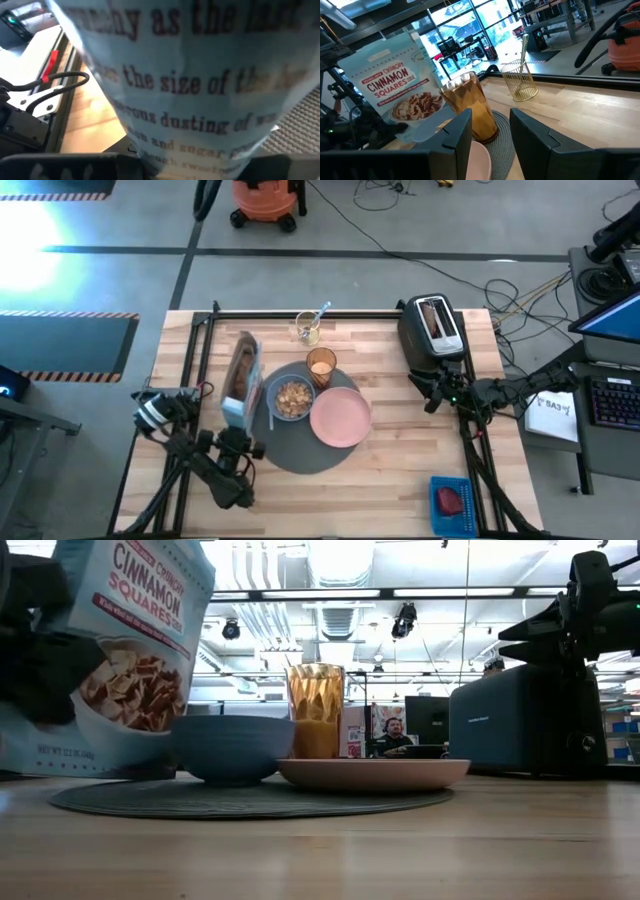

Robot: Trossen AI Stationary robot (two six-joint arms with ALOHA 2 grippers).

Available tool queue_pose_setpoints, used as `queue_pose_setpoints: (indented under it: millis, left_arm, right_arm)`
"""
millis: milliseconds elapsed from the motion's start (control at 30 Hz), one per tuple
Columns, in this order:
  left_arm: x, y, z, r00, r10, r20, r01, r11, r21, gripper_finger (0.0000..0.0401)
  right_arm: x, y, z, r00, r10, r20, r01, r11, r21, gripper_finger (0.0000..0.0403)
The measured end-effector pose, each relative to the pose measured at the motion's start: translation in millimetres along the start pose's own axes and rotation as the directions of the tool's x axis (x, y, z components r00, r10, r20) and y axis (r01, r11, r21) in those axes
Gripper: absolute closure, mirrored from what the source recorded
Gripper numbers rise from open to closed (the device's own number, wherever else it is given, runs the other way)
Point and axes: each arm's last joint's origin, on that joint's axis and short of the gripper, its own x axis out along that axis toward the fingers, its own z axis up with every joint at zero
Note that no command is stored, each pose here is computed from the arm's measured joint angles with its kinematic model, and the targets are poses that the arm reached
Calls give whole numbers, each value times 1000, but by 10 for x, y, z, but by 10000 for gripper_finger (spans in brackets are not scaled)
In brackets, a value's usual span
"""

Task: Arrange a breakfast setting
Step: Pour the cereal into the blue bowl

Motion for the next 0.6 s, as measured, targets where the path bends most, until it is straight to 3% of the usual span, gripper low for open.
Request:
queue_pose_setpoints:
  millis: [233,600]
  left_arm:
    - [64,-14,113,999,32,-7,-33,999,-26,298]
    - [-29,28,307,998,-61,-30,59,995,-78,304]
  right_arm:
    - [0,0,0,1000,0,0,0,1000,0,280]
    - [0,0,-1,1000,0,0,0,1000,0,280]
